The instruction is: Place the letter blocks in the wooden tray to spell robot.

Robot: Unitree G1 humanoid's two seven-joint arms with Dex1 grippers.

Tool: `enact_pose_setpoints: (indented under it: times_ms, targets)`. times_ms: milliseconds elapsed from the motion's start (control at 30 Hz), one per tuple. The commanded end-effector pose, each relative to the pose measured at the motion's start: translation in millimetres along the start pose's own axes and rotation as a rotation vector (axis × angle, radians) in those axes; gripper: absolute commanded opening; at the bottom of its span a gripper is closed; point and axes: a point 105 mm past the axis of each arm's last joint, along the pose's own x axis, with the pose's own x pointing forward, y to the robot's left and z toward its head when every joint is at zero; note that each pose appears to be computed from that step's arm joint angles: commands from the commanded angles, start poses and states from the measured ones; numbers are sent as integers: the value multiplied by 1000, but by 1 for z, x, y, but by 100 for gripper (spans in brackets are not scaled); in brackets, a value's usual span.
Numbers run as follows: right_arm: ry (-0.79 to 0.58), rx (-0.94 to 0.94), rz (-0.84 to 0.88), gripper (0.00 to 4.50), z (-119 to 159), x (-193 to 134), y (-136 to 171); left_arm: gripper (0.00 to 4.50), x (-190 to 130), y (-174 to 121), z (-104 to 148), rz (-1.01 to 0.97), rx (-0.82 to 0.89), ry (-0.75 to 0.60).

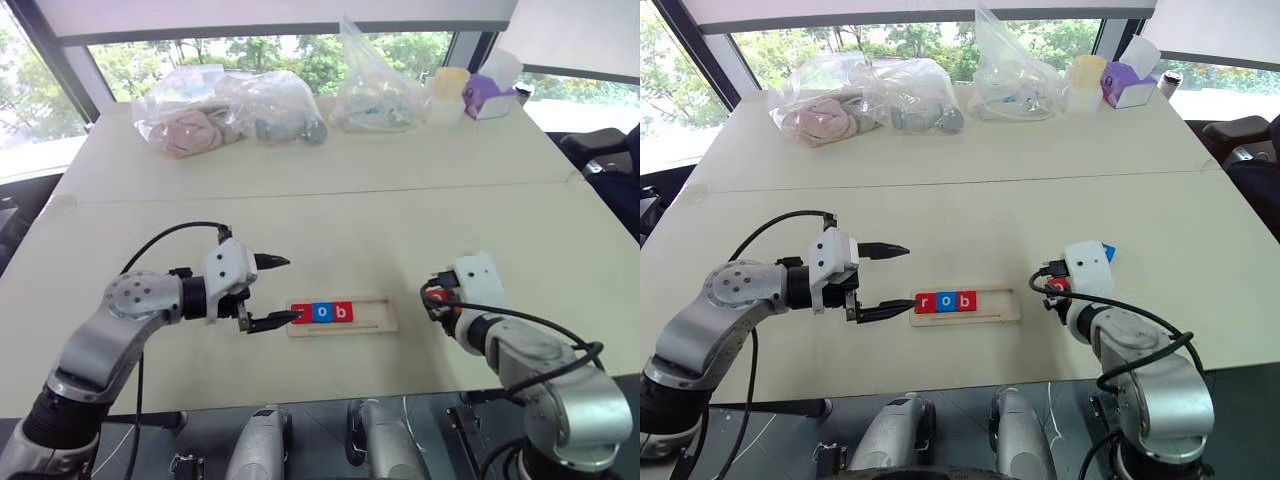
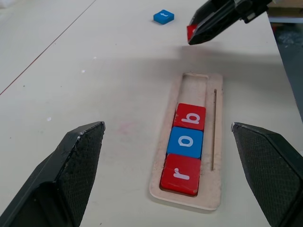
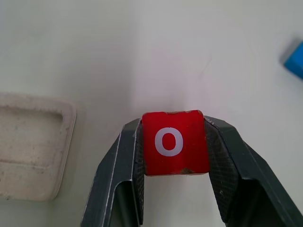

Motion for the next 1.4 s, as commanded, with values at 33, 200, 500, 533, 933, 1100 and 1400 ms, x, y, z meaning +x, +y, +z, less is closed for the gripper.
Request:
enact_pose_setpoints:
  times_ms: [33,200,500,533,933,1100,1400]
  targets:
    - [-25,3,-28,121,1,-6,0,450,1,0,8,-15,35,-24]
    - [-18,13,-47,121,-1,-4,-4,450,1,0,8,-17,39,-21]
    - [-41,-47,69,446,2,-3,-1,450,-1,-1,8,-12,34,-16]
    - [-49,-77,109,446,5,-4,2,450,-1,-1,8,-13,34,-15]
    - [-90,-821,733,446,29,-14,-26,450,2,3,9,-12,46,-23]
    - [-55,-886,779,446,29,6,-43,450,0,5,10,6,57,-20]
    - [-7,-919,856,446,20,25,-47,450,-3,3,9,21,57,-9]
